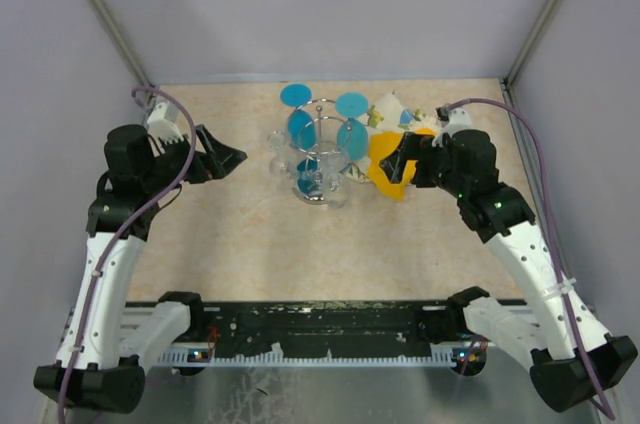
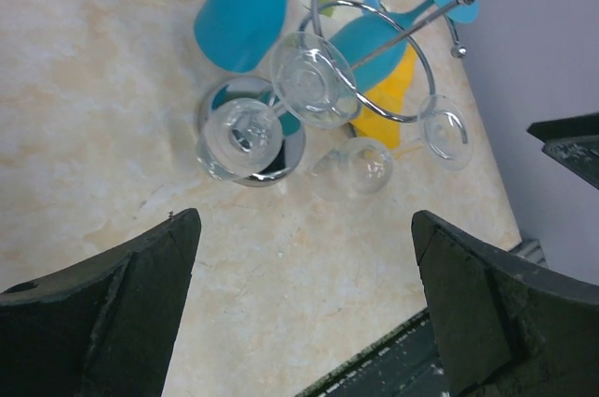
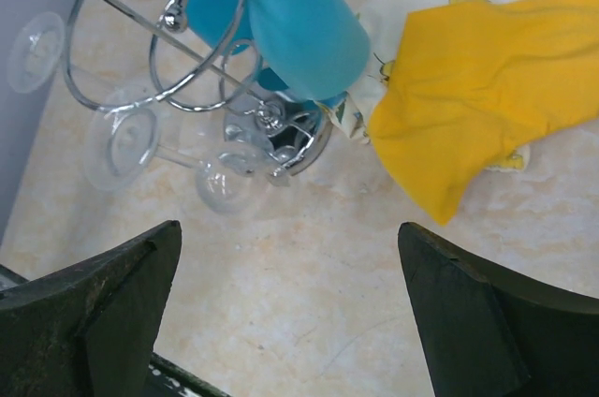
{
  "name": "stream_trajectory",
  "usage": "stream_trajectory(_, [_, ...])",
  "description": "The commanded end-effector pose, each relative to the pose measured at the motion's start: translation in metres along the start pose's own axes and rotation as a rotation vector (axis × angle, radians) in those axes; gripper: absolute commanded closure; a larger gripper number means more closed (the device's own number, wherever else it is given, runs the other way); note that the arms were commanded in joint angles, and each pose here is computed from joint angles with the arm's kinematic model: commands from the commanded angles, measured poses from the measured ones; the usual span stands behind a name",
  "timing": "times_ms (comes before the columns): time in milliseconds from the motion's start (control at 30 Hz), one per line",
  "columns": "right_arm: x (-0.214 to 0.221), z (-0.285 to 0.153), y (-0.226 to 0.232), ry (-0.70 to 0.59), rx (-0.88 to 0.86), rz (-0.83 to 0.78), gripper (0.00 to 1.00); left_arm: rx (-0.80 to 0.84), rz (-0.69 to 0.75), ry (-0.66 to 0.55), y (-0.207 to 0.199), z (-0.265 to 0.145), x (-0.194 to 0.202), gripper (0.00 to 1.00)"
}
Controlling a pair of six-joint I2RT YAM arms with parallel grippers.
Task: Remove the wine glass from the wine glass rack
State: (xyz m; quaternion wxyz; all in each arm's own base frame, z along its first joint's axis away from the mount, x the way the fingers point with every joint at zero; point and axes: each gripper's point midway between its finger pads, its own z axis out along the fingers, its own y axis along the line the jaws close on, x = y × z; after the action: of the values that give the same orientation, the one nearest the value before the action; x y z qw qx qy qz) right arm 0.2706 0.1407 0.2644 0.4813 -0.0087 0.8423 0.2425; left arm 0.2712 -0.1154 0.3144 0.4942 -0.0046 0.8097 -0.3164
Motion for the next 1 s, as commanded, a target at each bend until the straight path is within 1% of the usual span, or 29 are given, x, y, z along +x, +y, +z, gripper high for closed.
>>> stream_trajectory(0, [-0.037, -0.007, 0.029, -0.107, -0.11, 0.035, 0.01, 0.171, -0.055, 0.009, -0.034, 0.003, 0.005, 0.02])
stream_trajectory(33, [-0.039, -0.008, 0.029, -0.112, -0.105, 0.038, 0.01, 0.202, -0.063, 0.014, -0.041, 0.003, 0.006, 0.03])
stream_trajectory(133, [-0.04, -0.009, 0.03, -0.115, -0.112, 0.043, 0.01, 0.238, -0.088, 0.012, -0.053, 0.002, 0.007, 0.0])
stream_trajectory(300, [-0.035, -0.01, 0.027, -0.115, -0.103, 0.052, 0.01, 0.299, -0.16, 0.089, -0.058, 0.01, 0.028, 0.0])
stream_trajectory(400, [-0.034, -0.01, 0.027, -0.115, -0.103, 0.054, 0.01, 0.315, -0.207, 0.112, -0.057, 0.016, 0.039, 0.09])
stream_trajectory(567, [-0.032, -0.009, 0.025, -0.117, -0.102, 0.045, 0.01, 0.278, -0.261, 0.14, -0.052, 0.031, 0.048, 0.11])
stream_trajectory(700, [-0.029, -0.006, 0.024, -0.11, -0.101, 0.045, 0.01, 0.3, -0.287, 0.191, -0.063, 0.041, 0.057, 0.13])
stream_trajectory(800, [-0.027, -0.005, 0.023, -0.105, -0.102, 0.046, 0.01, 0.284, -0.285, 0.206, -0.066, 0.05, 0.06, 0.14])
stream_trajectory(867, [-0.027, -0.006, 0.023, -0.107, -0.102, 0.046, 0.01, 0.252, -0.28, 0.192, -0.061, 0.056, 0.059, 0.15])
stream_trajectory(967, [-0.027, -0.008, 0.023, -0.111, -0.1, 0.041, 0.01, 0.168, -0.262, 0.137, -0.047, 0.062, 0.051, 0.17])
